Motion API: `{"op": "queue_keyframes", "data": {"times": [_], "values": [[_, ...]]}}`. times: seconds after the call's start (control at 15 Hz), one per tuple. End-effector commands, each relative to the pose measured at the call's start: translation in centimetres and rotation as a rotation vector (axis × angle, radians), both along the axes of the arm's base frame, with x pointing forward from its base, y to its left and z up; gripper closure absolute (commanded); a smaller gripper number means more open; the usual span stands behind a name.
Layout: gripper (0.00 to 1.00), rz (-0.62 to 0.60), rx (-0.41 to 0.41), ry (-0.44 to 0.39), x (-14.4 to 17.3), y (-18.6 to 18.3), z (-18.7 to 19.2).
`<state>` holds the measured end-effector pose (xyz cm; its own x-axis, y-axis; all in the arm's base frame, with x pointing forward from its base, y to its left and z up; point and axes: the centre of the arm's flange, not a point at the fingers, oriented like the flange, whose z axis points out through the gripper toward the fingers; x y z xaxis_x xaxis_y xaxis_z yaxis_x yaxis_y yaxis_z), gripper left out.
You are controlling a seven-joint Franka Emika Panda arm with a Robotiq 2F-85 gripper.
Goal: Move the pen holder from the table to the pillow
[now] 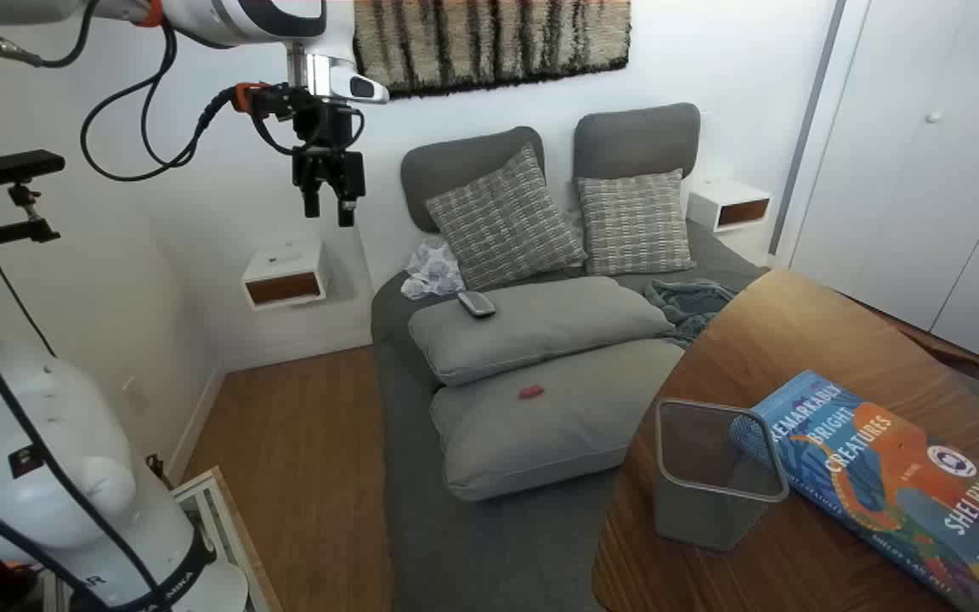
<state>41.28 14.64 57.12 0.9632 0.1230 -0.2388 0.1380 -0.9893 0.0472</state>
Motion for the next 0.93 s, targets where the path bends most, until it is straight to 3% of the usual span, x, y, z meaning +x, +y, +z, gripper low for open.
{"op": "queue_keyframes", "data": {"times": [0.0, 0.33, 0.47, 0.87], "values": [[0.0, 0.0, 0.0, 0.0, 0.0, 0.0, 0.0], [0.0, 0.0, 0.0, 0.0, 0.0, 0.0, 0.0], [0.0, -0.026, -0.033, -0.036, 0.4, -0.7, -0.1], [0.0, -0.058, -0.097, -0.104, 2.6, -7.2, 0.9]]}}
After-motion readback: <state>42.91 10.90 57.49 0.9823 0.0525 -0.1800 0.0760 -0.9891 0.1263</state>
